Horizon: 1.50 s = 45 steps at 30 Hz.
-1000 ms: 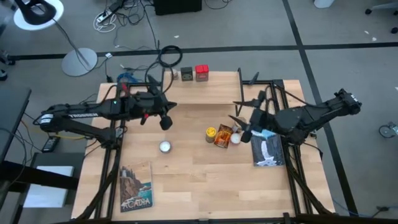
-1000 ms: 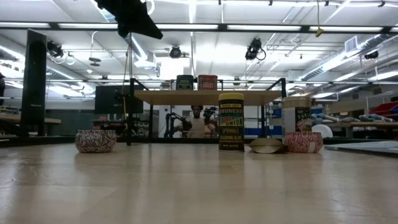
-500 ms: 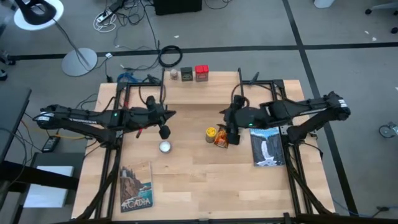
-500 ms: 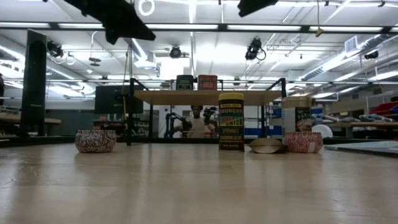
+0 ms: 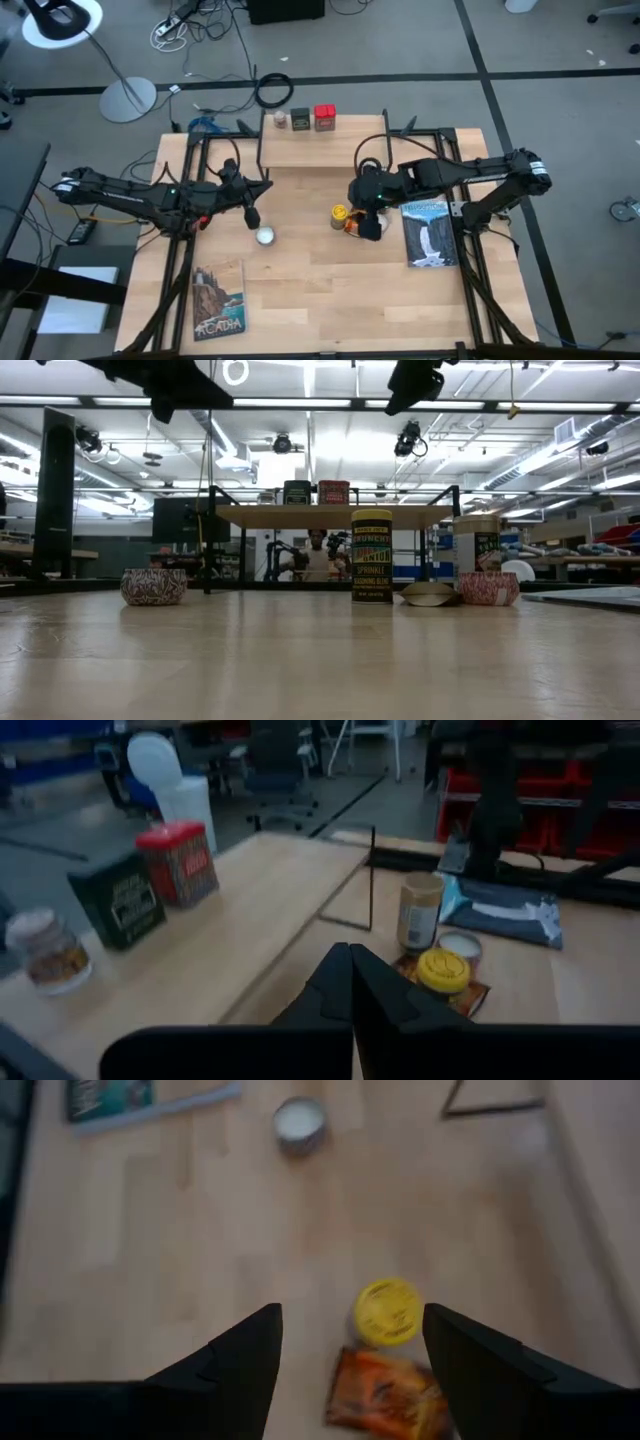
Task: Shelf spices
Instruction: Put the yellow seasoning bottle on the shelf
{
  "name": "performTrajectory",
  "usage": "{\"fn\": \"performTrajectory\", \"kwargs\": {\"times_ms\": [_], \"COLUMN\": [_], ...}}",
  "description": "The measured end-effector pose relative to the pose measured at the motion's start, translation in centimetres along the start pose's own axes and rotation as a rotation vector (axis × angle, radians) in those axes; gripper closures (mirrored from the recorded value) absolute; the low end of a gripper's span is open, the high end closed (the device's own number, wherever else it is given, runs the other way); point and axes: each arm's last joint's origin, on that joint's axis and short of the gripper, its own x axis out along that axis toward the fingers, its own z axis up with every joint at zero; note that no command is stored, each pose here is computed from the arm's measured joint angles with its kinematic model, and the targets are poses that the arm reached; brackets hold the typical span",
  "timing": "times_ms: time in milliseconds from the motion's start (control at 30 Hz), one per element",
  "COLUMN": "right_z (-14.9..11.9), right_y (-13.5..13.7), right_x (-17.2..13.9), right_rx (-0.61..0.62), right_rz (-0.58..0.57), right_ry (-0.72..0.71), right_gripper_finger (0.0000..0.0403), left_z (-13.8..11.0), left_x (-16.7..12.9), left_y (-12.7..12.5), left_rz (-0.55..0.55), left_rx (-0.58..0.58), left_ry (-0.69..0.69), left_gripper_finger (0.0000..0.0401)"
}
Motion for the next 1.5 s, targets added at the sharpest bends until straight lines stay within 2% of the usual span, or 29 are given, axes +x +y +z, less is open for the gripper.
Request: {"fn": "performTrajectory", "kwargs": {"times_ms": [167,367,500,600,733,867,933,1033,1300,1500], "right_z": [0.1,0.8,1.7,2.2,2.0,1.2,0.8,0.3,0.2,0.2], "right_y": [0.0,-0.6,-0.4,-0.4,-0.4,-0.8,-1.3,-1.6,-1.8,-1.8], "right_x": [0.7,0.4,0.1,0.0,0.1,0.5,0.7,0.7,0.7,0.9], "right_rx": [0.001,-0.018,-0.037,-0.025,0.029,0.114,0.168,0.19,0.173,0.173], "right_rz": [-0.006,-0.164,-0.209,-0.217,-0.214,-0.093,-0.056,-0.061,-0.054,-0.049], "right_ry": [0.005,-0.089,-0.186,-0.24,-0.226,-0.119,-0.056,-0.003,0.013,0.011], "right_gripper_finger": [0.0146,0.0154,0.0168,0.0179,0.0191,0.0192,0.0184,0.0162,0.0087,0.0061], "left_z": [0.2,0.7,1.0,1.1,1.1,1.1,1.1,1.1,1.1,1.1], "left_x": [-0.2,-1.0,-1.9,-2.4,-2.7,-2.8,-2.8,-2.8,-2.8,-2.8], "left_y": [0.1,0.3,0.6,0.7,0.7,0.6,0.6,0.6,0.6,0.6], "left_rz": [-0.014,-0.04,-0.055,-0.059,-0.071,-0.076,-0.071,-0.065,-0.064,-0.064], "left_rx": [0.023,0.027,0.019,0.017,0.018,0.021,0.021,0.021,0.02,0.02], "left_ry": [-0.017,-0.044,-0.066,-0.07,-0.073,-0.073,-0.073,-0.074,-0.074,-0.074], "left_gripper_finger": [0.04,0.04,0.04,0.04,0.04,0.04,0.04,0.04,0.04,0.04]}}
